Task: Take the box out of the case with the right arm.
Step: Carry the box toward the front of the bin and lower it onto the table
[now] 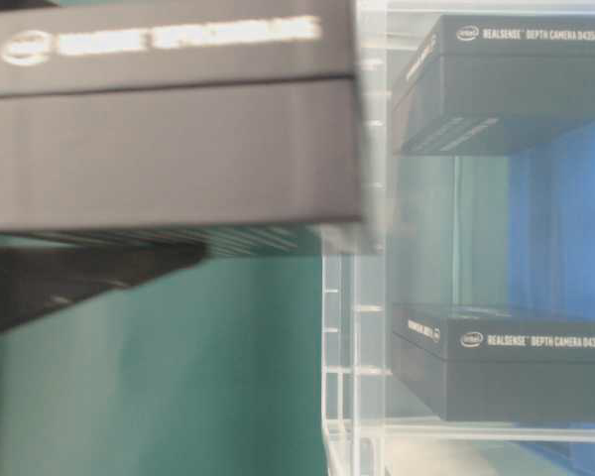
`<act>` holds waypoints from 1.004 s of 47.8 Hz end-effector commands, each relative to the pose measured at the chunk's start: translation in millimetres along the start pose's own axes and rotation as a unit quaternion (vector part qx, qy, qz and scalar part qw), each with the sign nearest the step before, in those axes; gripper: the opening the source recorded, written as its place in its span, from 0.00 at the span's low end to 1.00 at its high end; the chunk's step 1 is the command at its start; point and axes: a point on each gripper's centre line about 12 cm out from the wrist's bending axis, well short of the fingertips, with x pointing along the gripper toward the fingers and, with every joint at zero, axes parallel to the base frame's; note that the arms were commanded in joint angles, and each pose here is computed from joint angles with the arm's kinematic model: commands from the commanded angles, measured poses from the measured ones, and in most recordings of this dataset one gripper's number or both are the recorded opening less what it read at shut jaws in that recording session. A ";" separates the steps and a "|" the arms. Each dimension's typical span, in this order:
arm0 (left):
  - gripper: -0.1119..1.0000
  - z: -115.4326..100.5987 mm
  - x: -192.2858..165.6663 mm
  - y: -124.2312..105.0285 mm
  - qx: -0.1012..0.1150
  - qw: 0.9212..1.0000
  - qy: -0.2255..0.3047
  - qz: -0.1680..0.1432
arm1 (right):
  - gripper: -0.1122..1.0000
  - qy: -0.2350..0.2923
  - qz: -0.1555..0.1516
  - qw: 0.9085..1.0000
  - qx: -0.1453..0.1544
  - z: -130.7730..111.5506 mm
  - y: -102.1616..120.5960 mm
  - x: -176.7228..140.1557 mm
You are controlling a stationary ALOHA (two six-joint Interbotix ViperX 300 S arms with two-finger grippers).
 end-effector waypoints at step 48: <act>0.10 6.2 -6.1 -0.8 0.001 1.000 -0.014 -0.001 | 0.68 0.060 0.045 0.997 0.024 -30.3 -10.4 117.6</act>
